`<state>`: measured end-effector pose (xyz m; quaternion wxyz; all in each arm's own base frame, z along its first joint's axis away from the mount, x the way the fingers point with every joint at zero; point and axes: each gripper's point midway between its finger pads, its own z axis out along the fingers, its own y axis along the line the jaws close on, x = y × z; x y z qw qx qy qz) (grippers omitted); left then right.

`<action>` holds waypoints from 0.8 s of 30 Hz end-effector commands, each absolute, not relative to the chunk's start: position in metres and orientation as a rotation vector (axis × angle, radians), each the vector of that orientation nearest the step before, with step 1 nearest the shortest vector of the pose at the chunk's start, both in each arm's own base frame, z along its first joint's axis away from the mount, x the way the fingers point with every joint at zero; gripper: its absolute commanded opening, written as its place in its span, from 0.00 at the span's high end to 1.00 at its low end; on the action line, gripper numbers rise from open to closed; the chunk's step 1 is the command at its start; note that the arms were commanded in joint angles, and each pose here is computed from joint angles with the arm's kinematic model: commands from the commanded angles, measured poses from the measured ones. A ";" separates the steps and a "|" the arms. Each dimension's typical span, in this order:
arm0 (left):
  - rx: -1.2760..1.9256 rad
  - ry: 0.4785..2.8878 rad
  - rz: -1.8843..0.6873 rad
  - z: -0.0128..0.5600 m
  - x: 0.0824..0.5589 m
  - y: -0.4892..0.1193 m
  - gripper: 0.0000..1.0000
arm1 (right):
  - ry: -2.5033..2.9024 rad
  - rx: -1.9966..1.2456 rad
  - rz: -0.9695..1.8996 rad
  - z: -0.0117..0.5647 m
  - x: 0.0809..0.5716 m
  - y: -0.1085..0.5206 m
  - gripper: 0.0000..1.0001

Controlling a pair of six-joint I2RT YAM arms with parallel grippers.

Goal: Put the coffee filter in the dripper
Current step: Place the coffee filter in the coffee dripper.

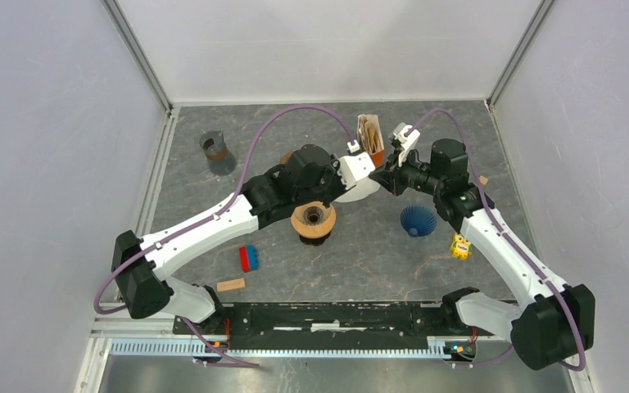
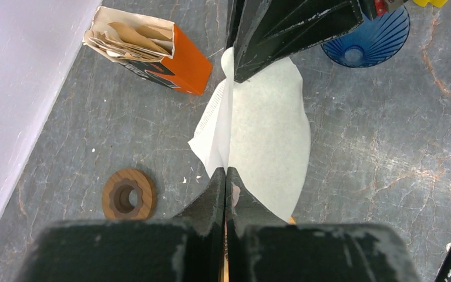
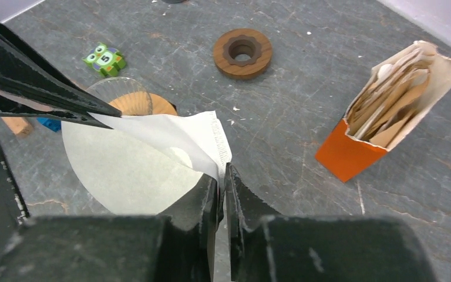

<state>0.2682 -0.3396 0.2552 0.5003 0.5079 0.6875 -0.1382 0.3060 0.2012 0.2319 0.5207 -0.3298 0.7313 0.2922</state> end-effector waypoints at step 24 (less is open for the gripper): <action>1.236 1.601 -0.378 0.268 0.264 -0.350 0.98 | 1.735 -0.803 0.812 0.226 0.304 0.215 0.63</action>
